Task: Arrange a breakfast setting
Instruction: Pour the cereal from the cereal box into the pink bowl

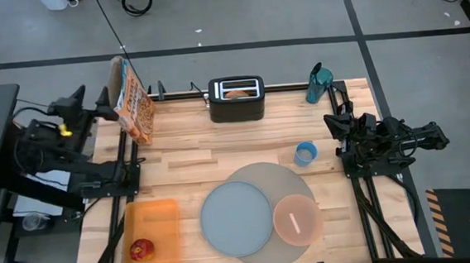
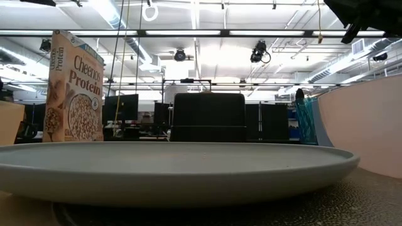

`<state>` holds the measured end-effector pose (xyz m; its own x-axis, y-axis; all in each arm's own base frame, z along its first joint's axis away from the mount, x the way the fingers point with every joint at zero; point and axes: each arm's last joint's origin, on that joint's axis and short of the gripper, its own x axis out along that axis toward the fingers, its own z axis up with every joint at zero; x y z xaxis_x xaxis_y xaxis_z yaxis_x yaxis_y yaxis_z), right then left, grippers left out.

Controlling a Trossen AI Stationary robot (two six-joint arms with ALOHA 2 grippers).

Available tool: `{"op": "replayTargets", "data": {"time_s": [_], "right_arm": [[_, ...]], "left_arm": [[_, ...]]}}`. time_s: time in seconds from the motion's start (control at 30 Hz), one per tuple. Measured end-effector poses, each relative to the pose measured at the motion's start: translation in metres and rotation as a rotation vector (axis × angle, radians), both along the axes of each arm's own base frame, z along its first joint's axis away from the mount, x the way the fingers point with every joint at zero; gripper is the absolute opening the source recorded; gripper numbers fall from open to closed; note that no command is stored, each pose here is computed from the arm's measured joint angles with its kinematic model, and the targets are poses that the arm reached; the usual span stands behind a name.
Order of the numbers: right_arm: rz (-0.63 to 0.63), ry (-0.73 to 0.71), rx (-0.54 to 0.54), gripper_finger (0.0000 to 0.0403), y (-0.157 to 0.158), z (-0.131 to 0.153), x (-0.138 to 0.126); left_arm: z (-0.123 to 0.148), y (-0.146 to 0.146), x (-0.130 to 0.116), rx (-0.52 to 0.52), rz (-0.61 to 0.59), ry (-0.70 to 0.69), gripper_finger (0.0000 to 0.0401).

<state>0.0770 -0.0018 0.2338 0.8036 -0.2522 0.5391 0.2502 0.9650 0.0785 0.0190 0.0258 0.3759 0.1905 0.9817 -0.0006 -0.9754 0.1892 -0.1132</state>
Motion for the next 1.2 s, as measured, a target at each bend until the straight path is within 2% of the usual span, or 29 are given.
{"op": "replayTargets", "data": {"time_s": [0.17, 0.33, 0.47, 0.67, 0.83, 1.03, 1.2], "right_arm": [[0.000, 0.000, 0.000, 0.0038, 0.000, 0.000, 0.000], [0.000, 0.004, 0.000, 0.0038, 0.000, 0.000, 0.000], [0.000, 0.005, -0.001, 0.0038, 0.000, 0.000, 0.000], [0.000, 0.005, -0.001, 0.0038, 0.000, 0.000, 0.000], [0.001, 0.008, -0.001, 0.0038, 0.000, -0.001, 0.000], [0.001, 0.024, -0.002, 0.0038, 0.000, -0.002, 0.001], [0.016, 0.023, -0.008, 0.0038, 0.001, -0.002, 0.001]], "left_arm": [[-0.001, -0.003, 0.004, -0.004, -0.118, -0.018, 0.0350], [-0.007, -0.007, 0.011, 0.016, -0.192, 0.051, 0.0350], [-0.008, -0.005, 0.011, 0.018, -0.141, 0.066, 0.0350], [-0.016, -0.001, 0.012, 0.032, 0.034, 0.179, 0.0350], [-0.022, 0.002, 0.012, 0.024, 0.146, 0.204, 0.0350], [-0.031, 0.000, 0.014, 0.026, 0.104, 0.178, 0.0350], [-0.048, -0.001, 0.011, 0.019, 0.027, 0.104, 0.0350]]}}
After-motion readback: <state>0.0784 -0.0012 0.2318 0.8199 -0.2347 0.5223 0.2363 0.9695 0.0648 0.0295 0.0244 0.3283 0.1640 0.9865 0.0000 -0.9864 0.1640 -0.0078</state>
